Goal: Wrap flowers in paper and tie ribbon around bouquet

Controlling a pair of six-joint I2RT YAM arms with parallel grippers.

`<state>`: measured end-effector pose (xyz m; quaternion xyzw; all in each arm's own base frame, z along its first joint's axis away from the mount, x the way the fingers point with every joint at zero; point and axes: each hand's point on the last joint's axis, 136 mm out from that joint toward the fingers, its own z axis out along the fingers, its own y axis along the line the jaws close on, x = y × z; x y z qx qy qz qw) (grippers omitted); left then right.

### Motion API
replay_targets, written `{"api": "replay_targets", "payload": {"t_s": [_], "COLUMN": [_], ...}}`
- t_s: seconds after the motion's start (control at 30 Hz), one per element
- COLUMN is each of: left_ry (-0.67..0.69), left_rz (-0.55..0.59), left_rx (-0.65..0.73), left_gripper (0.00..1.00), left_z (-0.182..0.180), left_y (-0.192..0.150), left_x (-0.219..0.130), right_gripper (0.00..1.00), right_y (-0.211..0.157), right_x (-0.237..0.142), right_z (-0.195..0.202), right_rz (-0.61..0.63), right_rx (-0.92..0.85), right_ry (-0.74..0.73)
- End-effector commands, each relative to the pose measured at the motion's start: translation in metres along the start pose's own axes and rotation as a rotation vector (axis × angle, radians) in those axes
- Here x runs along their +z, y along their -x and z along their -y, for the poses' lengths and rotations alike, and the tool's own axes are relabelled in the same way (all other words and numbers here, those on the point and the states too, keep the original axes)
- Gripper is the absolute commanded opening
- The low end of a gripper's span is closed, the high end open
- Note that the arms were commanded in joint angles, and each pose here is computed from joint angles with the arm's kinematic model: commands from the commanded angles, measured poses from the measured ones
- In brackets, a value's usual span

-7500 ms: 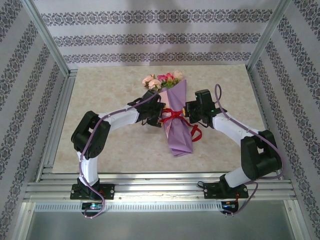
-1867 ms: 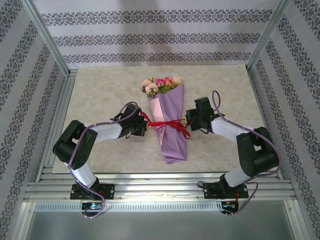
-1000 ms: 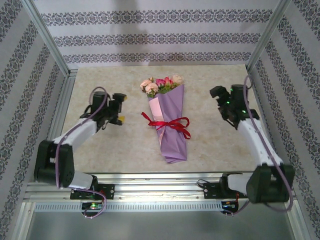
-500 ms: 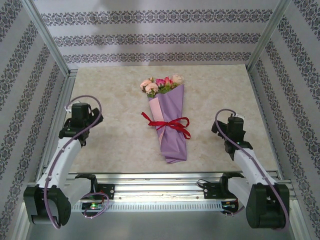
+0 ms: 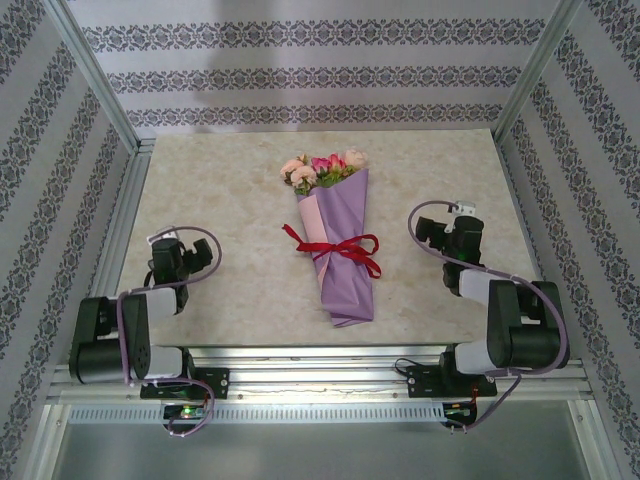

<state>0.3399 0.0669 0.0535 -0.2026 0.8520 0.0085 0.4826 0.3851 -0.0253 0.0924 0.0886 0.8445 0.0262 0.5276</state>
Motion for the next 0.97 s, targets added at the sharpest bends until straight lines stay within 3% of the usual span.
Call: {"api": "replay_targets", "payload": {"t_s": [0.0,0.07,0.17,0.27,0.33,0.5,0.93], "left_ry": [-0.158,-0.175,-0.206,-0.279,-0.243,-0.233,-0.234], "left_rz": [0.291,0.266,0.345,0.383,0.273,0.201,0.224], "left_rx": [0.077,0.108,0.125,0.174,0.171,0.235,0.238], "left_gripper": [1.00,1.00,1.00,0.99,0.99,0.99,0.99], "left_z": [0.032,0.037,0.040,0.055,0.051,0.066,0.067], "left_y": [0.064,0.057,0.054,0.044,0.038,0.038,0.041], "left_x": [-0.001,-0.007,-0.014,-0.008,0.001,0.016,0.016], "right_gripper": [0.98,0.98,0.98,0.98,0.98,0.98,0.98], "right_y": [0.022,0.017,0.008,0.003,0.014,0.013,0.013], "right_x": [-0.002,-0.004,-0.008,-0.001,0.003,0.003,0.002], "right_z": [-0.026,-0.025,-0.017,-0.018,-0.022,-0.024,-0.026], "right_rz": [0.113,0.150,0.207,0.134,0.163,0.152,0.157], "right_rx": [-0.088,-0.102,-0.079,-0.097,-0.116,-0.143,-0.157], "right_ry": [0.119,0.107,0.078,0.052,0.034,0.012,0.009]}}
